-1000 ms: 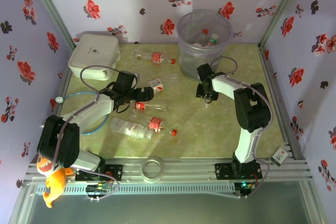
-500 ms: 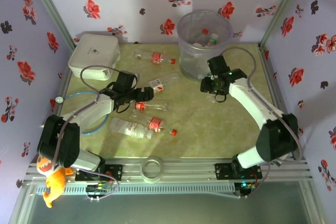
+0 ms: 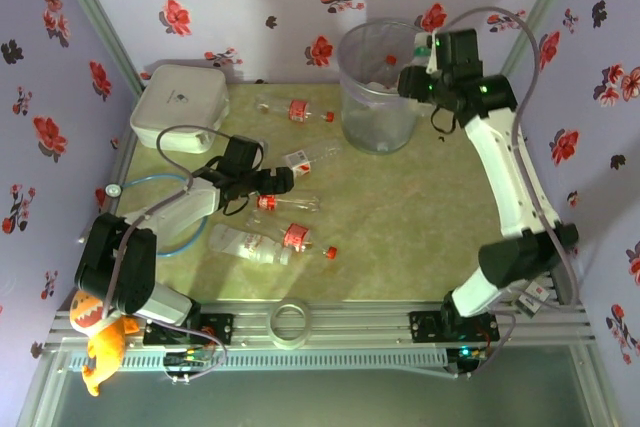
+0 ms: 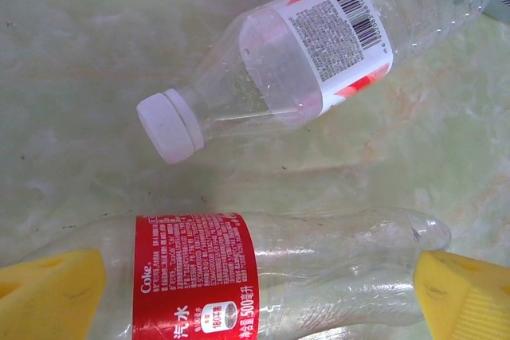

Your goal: Put the plastic bottles in the bin

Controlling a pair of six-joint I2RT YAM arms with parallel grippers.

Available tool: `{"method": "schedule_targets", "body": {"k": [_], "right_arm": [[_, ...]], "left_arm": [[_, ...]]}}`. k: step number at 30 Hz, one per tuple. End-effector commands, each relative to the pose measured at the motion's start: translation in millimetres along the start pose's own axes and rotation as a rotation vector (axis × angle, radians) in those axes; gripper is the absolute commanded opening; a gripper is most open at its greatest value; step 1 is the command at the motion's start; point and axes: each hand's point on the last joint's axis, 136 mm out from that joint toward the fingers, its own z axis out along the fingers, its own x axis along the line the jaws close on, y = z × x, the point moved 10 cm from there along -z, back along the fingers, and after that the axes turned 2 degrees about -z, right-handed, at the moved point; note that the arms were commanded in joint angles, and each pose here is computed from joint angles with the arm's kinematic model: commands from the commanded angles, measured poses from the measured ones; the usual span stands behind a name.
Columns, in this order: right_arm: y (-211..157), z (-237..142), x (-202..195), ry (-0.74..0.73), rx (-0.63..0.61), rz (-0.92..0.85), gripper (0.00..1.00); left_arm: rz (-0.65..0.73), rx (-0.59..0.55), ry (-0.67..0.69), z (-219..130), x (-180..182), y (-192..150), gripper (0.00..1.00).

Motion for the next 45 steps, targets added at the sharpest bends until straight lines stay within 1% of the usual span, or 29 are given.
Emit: {"method": "schedule_targets", "body": {"k": [1, 7, 11, 16, 26, 29, 31, 36, 38, 39, 45], "right_arm": [[28, 24, 0, 0.012, -0.062, -0.023, 0.45], [66, 56, -9, 0.014, -0.121, 0.03, 0.45], [74, 87, -17, -0.005, -0.097, 0.056, 0.45], [58, 131, -28, -0.042, -0.002, 0.07, 0.46], [22, 178, -37, -0.079, 0.153, 0.042, 0.48], [11, 186, -38, -0.097, 0.199, 0.023, 0.5], [7, 189, -38, -0.101, 0.216, 0.015, 0.53], [4, 191, -38, -0.104, 0.221, 0.009, 0.69], [5, 190, -38, -0.104, 0.217, 0.006, 0.74], [6, 189, -37, -0.103, 0.212, 0.003, 0.75], [14, 179, -32, -0.088, 0.185, -0.01, 0.76]], "left_arm": [[-0.014, -0.024, -0.039, -7, -5, 6, 1.0], [-0.024, -0.039, -0.06, -12, -7, 5, 1.0], [-0.024, -0.04, -0.065, -13, -8, 5, 1.0], [-0.019, -0.038, -0.066, -14, -8, 5, 1.0], [-0.021, -0.028, -0.06, -9, -8, 5, 1.0], [-0.019, -0.025, -0.059, -8, -8, 6, 1.0], [-0.021, -0.023, -0.058, -7, -8, 6, 1.0], [-0.019, -0.016, -0.057, -4, -9, 7, 1.0], [-0.021, -0.017, -0.057, -5, -9, 7, 1.0], [-0.021, -0.017, -0.056, -4, -9, 8, 1.0], [-0.022, -0.012, -0.055, -3, -9, 7, 1.0]]}}
